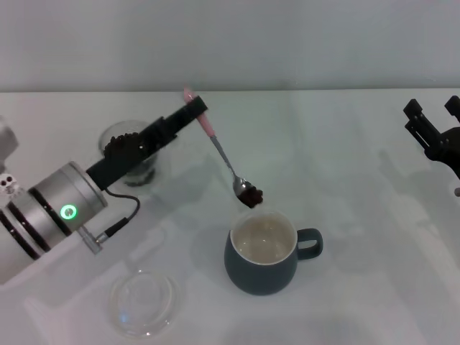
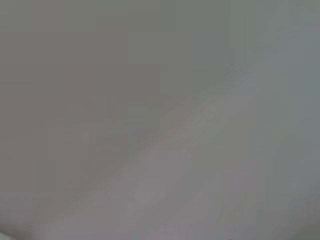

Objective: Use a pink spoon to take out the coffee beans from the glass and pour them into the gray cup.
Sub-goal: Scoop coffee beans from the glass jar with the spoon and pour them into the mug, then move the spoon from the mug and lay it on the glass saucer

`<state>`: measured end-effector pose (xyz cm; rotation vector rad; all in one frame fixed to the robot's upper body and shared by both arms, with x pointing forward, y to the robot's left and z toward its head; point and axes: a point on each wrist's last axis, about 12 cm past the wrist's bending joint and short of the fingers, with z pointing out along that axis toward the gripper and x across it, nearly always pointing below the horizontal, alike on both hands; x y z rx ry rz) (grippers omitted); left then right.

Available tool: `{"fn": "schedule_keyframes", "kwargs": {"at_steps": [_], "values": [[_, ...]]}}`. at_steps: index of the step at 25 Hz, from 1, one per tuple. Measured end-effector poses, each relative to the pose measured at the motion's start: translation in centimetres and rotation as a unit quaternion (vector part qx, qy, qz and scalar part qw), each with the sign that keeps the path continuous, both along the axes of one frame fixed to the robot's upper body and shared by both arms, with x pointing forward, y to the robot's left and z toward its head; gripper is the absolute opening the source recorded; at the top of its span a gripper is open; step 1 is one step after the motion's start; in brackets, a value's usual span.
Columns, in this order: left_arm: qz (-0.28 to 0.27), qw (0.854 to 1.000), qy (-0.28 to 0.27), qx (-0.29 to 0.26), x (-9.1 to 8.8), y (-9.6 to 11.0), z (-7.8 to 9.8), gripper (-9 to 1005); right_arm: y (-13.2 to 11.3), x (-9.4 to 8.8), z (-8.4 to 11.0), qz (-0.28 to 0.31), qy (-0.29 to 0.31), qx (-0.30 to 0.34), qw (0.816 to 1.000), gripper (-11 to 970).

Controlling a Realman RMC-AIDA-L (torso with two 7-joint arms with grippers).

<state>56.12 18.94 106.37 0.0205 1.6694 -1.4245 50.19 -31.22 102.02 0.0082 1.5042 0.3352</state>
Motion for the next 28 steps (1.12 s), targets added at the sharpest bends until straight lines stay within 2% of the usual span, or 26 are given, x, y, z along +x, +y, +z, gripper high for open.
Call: {"fn": "schedule_keyframes", "kwargs": {"at_steps": [8, 13, 17, 19, 22, 28], "values": [[-0.048, 0.995, -0.053, 0.068, 0.0, -1.1, 0.0, 128, -0.2, 0.0, 0.0, -0.001, 0.000, -0.003, 1.000, 868], [-0.085, 0.983, -0.110, 0.118, 0.2, -2.2, 0.4, 128, -0.3, 0.0, 0.1, -0.002, -0.004, -0.003, 1.000, 868], [-0.102, 0.975, -0.146, 0.135, 0.3, -2.7, 0.7, 128, -0.4, 0.0, 0.2, -0.003, -0.007, -0.003, 1.000, 868], [-0.104, 0.974, -0.151, 0.133, 0.3, -2.7, 0.8, 128, -0.4, 0.0, 0.2, -0.004, -0.007, -0.003, 1.000, 868], [-0.087, 0.983, -0.136, 0.090, 0.0, -1.9, 1.3, 128, -0.4, 0.0, 0.2, -0.004, -0.007, -0.003, 1.000, 868], [-0.013, 0.997, -0.073, 0.016, -0.9, 2.4, 0.8, 127, -0.4, 0.0, 0.2, -0.004, -0.006, -0.003, 1.000, 868]]}}
